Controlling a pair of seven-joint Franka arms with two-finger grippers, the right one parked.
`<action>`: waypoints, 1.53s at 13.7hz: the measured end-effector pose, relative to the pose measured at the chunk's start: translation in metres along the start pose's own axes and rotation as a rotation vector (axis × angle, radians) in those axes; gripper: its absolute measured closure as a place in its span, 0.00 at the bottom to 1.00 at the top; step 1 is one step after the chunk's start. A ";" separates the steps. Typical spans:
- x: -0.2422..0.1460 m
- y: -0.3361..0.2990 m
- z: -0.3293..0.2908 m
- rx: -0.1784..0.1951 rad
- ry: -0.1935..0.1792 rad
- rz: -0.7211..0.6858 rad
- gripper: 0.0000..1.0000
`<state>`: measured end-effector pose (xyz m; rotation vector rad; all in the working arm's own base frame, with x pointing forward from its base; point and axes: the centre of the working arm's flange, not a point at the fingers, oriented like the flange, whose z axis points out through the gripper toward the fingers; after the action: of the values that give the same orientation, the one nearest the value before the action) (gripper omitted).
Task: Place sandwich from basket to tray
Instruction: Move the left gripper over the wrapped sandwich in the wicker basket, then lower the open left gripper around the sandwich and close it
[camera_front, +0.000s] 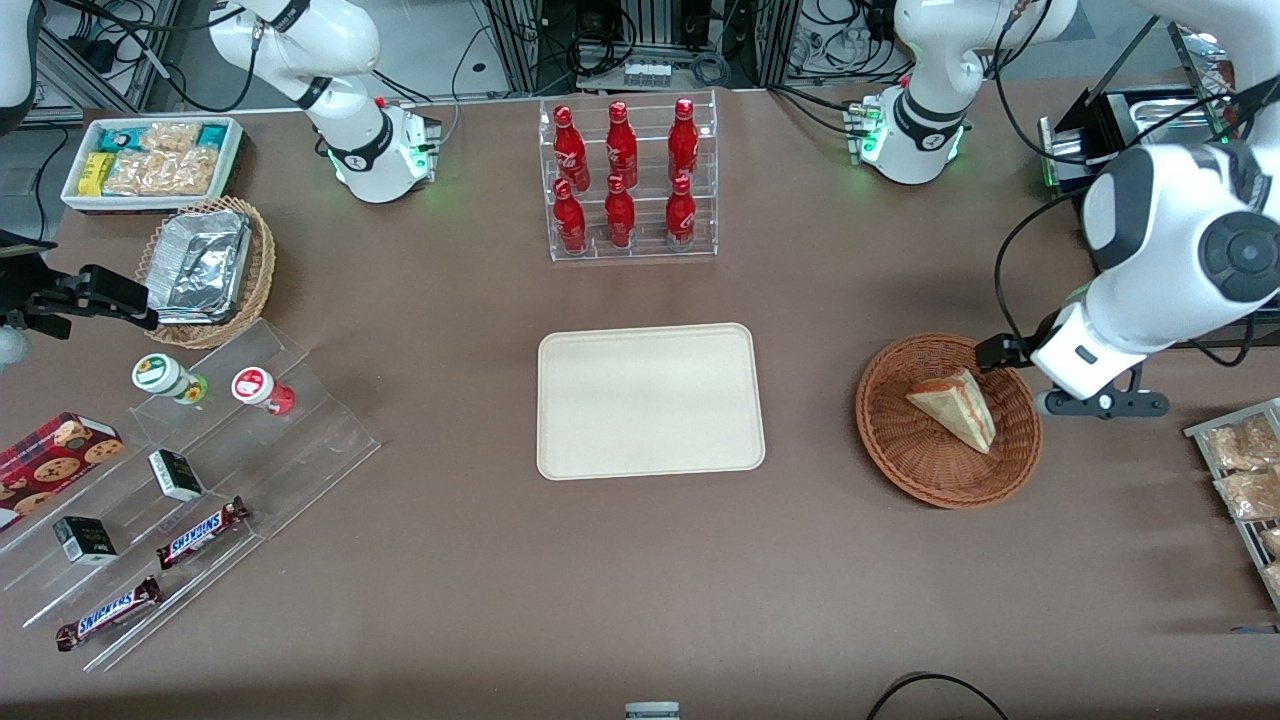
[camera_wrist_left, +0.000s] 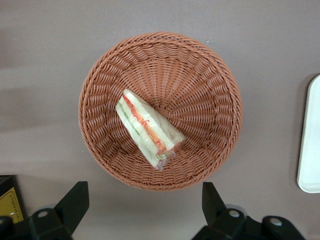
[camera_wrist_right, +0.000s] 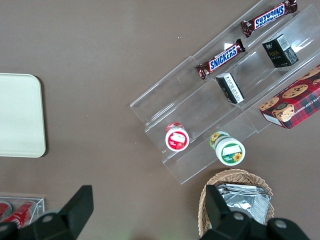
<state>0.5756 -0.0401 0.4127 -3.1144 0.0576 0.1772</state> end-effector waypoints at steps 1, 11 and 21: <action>0.002 -0.001 0.013 -0.001 0.008 -0.013 0.00; -0.006 -0.005 0.071 -0.020 0.042 -0.658 0.00; -0.017 -0.003 0.116 -0.056 0.099 -0.840 0.00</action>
<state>0.5457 -0.0339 0.2992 -2.8822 -1.2247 -0.0005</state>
